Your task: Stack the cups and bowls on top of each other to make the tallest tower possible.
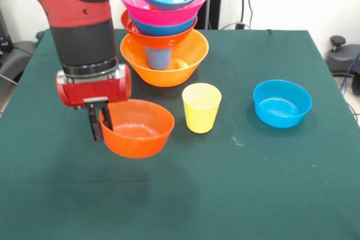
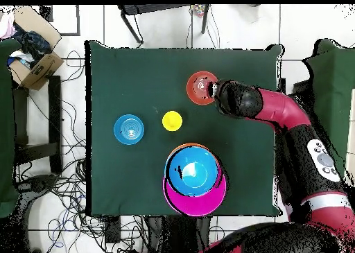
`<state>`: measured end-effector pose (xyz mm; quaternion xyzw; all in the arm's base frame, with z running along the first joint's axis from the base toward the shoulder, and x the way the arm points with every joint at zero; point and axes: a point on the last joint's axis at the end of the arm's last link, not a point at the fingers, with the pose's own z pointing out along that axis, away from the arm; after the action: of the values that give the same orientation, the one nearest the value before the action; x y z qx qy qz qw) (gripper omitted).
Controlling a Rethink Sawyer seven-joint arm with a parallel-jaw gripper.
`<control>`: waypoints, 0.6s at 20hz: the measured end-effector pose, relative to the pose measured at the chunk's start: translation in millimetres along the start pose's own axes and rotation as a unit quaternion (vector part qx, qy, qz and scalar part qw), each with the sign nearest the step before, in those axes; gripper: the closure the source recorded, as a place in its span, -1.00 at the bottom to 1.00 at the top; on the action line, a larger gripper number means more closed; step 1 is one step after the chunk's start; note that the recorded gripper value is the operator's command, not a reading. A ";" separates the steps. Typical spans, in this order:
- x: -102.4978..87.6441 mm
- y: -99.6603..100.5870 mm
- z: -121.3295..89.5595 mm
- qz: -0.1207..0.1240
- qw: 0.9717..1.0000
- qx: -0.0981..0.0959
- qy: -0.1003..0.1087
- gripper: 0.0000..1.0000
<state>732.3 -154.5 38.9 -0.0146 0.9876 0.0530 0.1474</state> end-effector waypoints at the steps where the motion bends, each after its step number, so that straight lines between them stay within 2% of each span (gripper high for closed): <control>1: -3.3 3.3 -9.7 -0.007 1.000 0.001 -0.004 1.00; 12: -28.1 31.9 -61.1 -0.055 0.998 0.018 -0.025 1.00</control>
<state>740.1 -129.0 108.4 -0.0645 0.9821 0.0273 0.1748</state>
